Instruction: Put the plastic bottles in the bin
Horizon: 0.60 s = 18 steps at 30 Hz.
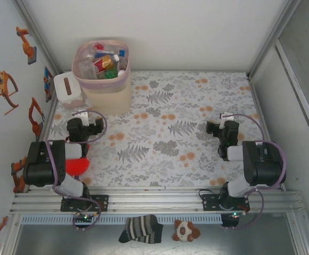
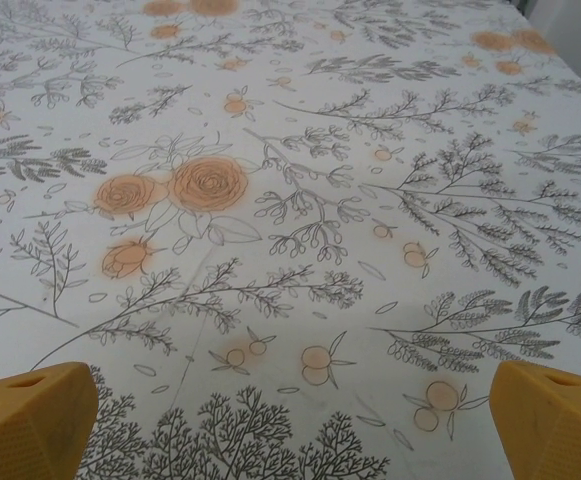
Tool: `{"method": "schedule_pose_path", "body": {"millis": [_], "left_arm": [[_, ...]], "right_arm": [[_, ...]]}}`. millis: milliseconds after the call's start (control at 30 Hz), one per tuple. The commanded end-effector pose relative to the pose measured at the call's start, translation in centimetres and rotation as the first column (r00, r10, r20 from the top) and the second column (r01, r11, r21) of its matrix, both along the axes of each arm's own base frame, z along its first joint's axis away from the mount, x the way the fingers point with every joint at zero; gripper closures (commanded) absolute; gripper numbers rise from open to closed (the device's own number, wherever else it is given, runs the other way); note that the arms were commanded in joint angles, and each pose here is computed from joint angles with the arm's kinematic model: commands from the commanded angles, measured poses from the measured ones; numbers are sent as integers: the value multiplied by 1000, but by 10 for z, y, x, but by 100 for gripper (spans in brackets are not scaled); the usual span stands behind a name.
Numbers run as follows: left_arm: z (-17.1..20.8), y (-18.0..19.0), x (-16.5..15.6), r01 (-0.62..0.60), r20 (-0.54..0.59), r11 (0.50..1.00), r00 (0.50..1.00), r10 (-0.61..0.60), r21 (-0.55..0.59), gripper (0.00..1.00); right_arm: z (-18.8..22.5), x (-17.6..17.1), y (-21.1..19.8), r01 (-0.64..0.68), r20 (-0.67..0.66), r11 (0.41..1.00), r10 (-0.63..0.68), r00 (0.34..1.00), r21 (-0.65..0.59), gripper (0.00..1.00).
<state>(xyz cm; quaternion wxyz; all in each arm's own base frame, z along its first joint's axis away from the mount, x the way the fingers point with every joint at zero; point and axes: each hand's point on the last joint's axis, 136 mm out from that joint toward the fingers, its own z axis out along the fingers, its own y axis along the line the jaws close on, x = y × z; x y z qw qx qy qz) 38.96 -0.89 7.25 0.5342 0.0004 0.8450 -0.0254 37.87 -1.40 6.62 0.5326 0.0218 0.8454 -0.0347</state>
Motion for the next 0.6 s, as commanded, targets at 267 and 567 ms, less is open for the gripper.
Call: {"method": "schedule_pose_path", "body": {"millis": [267,567], "left_arm": [[11,1,7,1,37,1000,999,-1,3,4],[11,0,6,2,36,1000,999,-2,1,4]], "right_arm": [[21,14,-14,71,74,997,-71,995,6,1],[21,14,-13,62,71,998,-62,996,6,1]]}}
